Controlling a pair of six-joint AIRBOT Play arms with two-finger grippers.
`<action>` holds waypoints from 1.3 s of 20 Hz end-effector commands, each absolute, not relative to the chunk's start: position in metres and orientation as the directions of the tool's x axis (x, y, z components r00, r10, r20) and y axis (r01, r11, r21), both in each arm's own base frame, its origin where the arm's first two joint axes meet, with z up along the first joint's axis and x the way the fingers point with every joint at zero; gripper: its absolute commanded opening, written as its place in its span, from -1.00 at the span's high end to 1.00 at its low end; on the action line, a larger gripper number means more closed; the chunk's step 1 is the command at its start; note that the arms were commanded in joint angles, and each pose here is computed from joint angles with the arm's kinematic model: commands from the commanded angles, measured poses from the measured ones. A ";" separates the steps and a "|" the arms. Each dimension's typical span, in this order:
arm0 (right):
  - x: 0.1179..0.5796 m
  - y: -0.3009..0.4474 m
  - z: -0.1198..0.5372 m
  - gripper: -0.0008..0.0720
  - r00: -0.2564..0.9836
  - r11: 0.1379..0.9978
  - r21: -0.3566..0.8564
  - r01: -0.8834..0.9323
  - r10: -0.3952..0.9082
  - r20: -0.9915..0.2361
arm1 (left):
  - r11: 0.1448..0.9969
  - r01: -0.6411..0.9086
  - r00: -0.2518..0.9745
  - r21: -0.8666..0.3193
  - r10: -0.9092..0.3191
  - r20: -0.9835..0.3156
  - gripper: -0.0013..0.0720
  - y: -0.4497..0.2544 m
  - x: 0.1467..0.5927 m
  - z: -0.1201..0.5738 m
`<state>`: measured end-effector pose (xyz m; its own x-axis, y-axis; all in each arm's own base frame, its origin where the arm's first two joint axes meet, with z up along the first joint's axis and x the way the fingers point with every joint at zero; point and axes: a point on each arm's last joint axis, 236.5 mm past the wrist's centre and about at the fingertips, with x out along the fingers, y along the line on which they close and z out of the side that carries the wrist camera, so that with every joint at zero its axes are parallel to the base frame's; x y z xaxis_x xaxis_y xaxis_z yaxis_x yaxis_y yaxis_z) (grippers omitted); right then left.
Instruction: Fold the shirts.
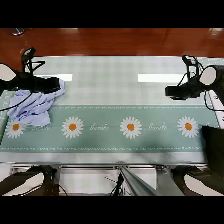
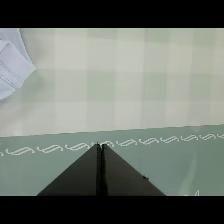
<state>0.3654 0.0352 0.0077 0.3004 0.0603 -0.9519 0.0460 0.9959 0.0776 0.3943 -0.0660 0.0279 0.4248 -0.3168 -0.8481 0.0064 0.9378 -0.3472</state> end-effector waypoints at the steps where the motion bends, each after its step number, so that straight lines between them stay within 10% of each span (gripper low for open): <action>1: 0.365 0.035 0.008 0.91 0.300 0.996 0.078 0.046 0.060 -0.952 | 0.938 0.006 0.425 -0.347 -0.317 -0.848 0.89 -0.066 0.394 0.028; 13: 0.365 0.035 0.008 0.91 0.300 0.996 0.078 0.046 0.060 -0.952 | 0.938 0.006 0.425 -0.347 -0.317 -0.848 0.89 -0.066 0.394 0.028; 25: 0.451 0.039 0.057 0.91 0.664 0.992 0.124 0.023 0.078 -0.744 | 0.944 -0.003 0.596 -0.331 -0.264 -0.759 0.88 -0.054 0.435 0.049; 26: 0.454 0.040 0.059 0.75 0.676 0.992 0.126 0.022 0.078 -0.733 | 0.945 -0.006 0.636 -0.327 -0.249 -0.730 0.58 -0.050 0.444 0.056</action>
<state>0.4416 0.0392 0.0487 0.6225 0.0773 -0.7788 0.0287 0.9922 0.1213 0.4196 -0.0592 0.0400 0.5314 -0.2867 -0.7971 0.0019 0.9414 -0.3373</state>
